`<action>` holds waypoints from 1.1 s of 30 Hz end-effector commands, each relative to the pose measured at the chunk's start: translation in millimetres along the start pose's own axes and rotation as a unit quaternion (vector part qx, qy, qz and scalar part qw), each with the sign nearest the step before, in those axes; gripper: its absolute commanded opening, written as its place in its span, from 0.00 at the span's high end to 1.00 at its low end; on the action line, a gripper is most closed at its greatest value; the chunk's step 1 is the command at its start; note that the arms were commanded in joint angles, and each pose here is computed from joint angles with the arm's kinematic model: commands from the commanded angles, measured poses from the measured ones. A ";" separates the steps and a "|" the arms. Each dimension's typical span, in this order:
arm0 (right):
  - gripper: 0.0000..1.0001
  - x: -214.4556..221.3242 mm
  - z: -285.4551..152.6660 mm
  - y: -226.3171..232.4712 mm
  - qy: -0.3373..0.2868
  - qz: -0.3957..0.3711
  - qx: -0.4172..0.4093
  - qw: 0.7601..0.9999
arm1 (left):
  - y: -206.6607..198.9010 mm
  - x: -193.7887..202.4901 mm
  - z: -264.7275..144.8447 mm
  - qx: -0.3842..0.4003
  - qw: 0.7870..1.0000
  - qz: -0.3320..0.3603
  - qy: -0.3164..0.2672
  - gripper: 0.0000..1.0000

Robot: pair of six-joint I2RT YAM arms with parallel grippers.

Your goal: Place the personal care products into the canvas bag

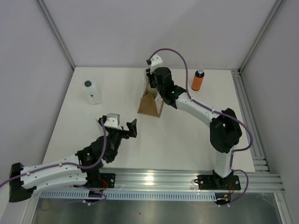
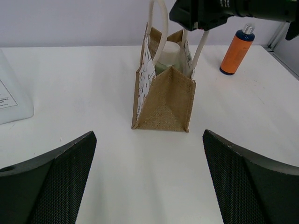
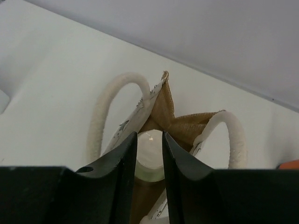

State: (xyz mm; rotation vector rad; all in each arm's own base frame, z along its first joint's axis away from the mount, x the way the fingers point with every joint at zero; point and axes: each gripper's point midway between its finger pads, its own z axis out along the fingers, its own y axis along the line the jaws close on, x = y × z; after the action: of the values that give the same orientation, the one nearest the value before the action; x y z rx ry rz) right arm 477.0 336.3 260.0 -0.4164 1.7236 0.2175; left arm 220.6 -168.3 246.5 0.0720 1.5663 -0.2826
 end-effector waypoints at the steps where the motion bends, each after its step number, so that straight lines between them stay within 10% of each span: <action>1: 0.67 -3.5 4.7 -5.6 0.009 0.019 0.003 1.000 | 1.6 -5.9 4.6 -0.008 1.000 -0.010 -0.007 0.01; 13: 0.61 15.3 -22.9 -25.2 0.076 0.006 0.016 0.997 | 1.7 13.9 14.6 -0.012 0.998 -0.021 0.054 0.01; 22: 0.06 -92.0 -105.8 -78.4 -0.037 0.036 0.046 0.998 | 1.5 15.1 16.2 -0.012 0.998 -0.010 0.055 0.01; 33: 0.05 -17.6 -56.6 -225.6 0.026 0.053 0.179 0.982 | 0.0 8.1 11.5 0.002 0.998 -0.031 0.048 0.01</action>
State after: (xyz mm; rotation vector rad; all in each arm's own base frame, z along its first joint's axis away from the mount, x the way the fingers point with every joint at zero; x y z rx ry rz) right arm 492.9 112.3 365.4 -0.0117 1.6532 0.0067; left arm 231.8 -168.2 217.4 0.0880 1.7018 -0.2562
